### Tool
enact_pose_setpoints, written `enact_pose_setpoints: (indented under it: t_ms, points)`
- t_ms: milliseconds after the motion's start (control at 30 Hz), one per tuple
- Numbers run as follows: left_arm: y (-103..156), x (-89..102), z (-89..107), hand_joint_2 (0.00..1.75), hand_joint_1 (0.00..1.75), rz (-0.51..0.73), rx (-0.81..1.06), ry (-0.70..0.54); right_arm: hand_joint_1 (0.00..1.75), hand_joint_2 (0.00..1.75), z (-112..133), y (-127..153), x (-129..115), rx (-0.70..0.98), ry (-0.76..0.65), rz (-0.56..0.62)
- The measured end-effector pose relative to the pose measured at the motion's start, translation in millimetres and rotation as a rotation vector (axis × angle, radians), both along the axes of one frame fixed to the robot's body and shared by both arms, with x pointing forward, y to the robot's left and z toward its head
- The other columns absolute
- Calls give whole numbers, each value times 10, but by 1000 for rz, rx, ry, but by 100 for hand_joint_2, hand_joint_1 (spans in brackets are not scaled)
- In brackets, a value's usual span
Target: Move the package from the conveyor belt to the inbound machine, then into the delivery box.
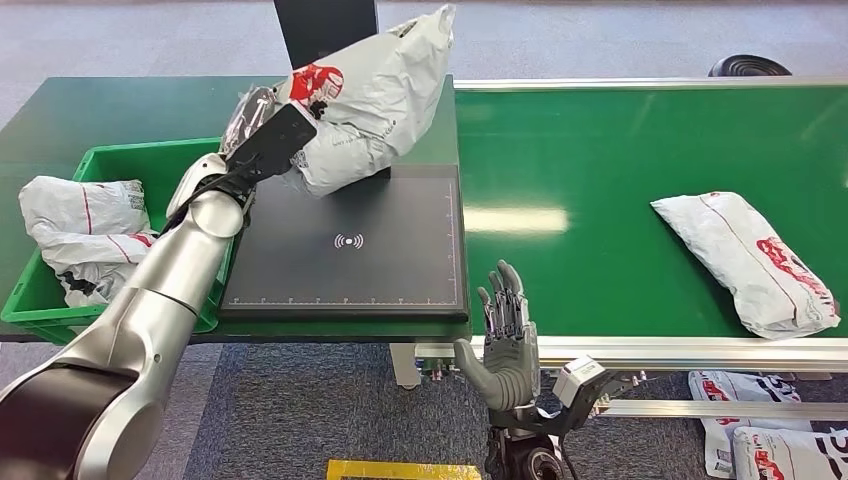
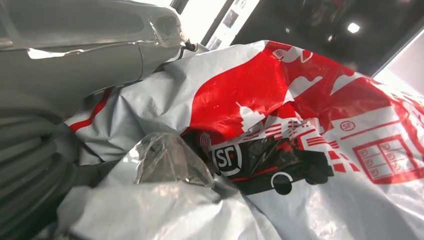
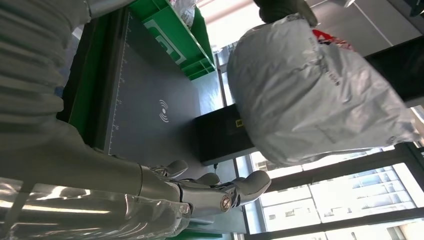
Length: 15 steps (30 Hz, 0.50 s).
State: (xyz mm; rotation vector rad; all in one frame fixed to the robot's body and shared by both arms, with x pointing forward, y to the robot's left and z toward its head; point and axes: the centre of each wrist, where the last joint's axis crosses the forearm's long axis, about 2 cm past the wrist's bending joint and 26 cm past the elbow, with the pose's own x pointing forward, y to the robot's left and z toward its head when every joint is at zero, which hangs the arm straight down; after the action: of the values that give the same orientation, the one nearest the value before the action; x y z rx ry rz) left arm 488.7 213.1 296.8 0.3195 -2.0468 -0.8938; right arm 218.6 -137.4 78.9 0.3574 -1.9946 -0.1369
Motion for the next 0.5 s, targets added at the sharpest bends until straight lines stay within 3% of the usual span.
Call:
enact_pose_setpoints:
  t_ms: [300, 500]
  points:
    - [106, 4, 271, 175, 175, -4, -133, -75, 0, 175, -13, 22, -25, 0, 6, 8]
    - [350, -80, 395, 175, 175, 48, -282, -196, 0, 175, -22, 34, -47, -2, 12, 5]
